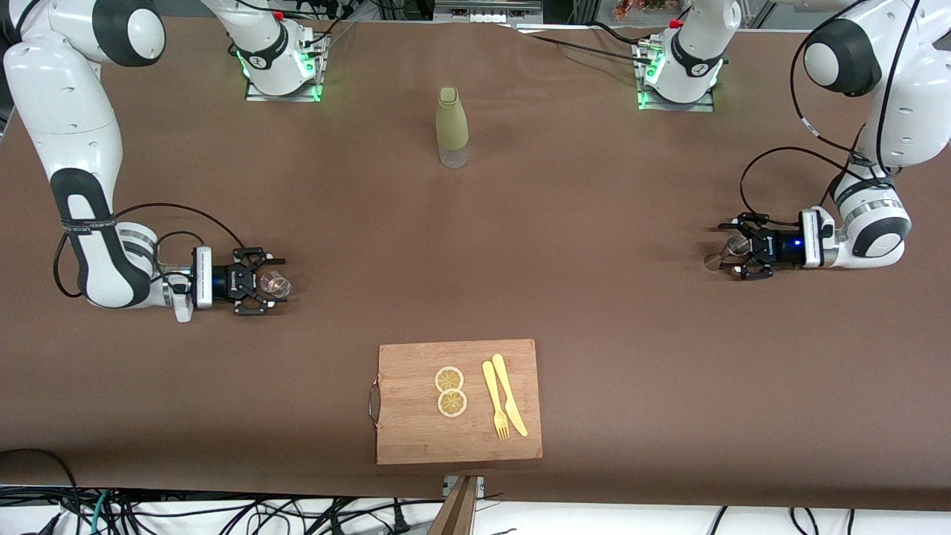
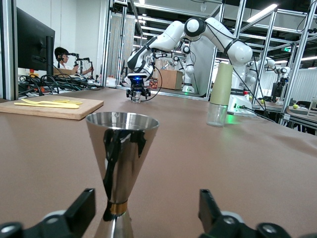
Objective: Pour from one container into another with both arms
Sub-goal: 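Lift the cup and jigger, bringing both grippers together mid-table, then tilt the glass cup with the right gripper over the jigger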
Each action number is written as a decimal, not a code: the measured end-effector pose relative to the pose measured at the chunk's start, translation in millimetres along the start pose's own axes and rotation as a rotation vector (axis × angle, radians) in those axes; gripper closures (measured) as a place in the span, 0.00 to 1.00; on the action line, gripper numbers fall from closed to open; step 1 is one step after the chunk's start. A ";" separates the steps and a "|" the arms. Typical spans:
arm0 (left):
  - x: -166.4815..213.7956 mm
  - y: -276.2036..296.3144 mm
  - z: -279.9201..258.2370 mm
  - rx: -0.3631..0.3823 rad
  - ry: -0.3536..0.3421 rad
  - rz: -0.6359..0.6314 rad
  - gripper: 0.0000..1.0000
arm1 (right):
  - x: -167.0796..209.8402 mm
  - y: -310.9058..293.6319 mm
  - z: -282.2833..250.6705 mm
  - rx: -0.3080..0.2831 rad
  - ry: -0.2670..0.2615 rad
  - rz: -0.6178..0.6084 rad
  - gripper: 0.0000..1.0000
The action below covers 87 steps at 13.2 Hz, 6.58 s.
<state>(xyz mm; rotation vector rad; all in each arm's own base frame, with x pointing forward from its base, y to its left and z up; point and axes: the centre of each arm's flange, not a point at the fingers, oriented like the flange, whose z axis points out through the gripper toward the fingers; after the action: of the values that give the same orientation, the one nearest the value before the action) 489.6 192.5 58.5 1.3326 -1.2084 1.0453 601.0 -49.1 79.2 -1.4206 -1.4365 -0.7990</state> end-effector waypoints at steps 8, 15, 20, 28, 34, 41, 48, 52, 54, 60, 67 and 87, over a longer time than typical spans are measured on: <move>1.0 -1.6 -0.8 0.000 -0.003 0.010 0.26 | 2.2 1.7 5.5 0.004 0.009 -0.011 0.88; 1.8 -2.5 -1.7 0.001 -0.005 0.024 0.73 | 61.5 34.1 54.8 0.024 0.115 -0.042 0.88; 2.3 -3.2 -2.0 0.003 -0.004 0.027 0.80 | 131.5 54.5 117.8 0.099 0.191 -0.025 0.88; 28.6 -46.7 66.9 -0.037 0.052 0.101 0.80 | 182.1 77.5 206.3 -0.034 0.186 -0.026 0.88; 54.0 -96.6 203.1 -0.025 0.074 0.115 0.80 | 216.7 77.7 270.6 -0.110 0.152 0.014 0.88; 76.1 -115.5 321.7 0.060 0.084 0.083 0.80 | 274.3 61.4 335.3 -0.238 0.039 0.072 0.88; 81.8 -105.8 407.1 0.084 0.057 0.062 0.80 | 315.7 49.3 367.2 -0.449 -0.081 0.071 0.88; 87.8 -103.9 436.1 0.109 0.049 0.056 0.80 | 329.3 26.5 391.2 -0.595 -0.193 0.047 0.88; 89.0 -103.3 446.1 0.129 0.040 0.049 0.80 | 337.2 22.0 390.0 -0.647 -0.218 0.035 0.88; 99.1 -100.8 478.0 0.159 0.038 0.036 0.80 | 372.8 -9.5 359.2 -0.701 -0.282 -0.037 0.88; 113.5 -97.8 511.1 0.182 0.047 0.031 0.80 | 365.8 -26.5 350.9 -0.698 -0.381 -0.154 0.88; 123.9 -97.3 530.7 0.198 0.029 0.040 0.80 | 356.2 -32.3 354.4 -0.713 -0.554 -0.400 0.88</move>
<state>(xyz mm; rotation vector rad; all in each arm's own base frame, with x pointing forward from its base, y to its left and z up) 586.3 -350.2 108.9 1.4438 -1.1371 1.2341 546.5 406.2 287.1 -2.0280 -2.0139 -1.3312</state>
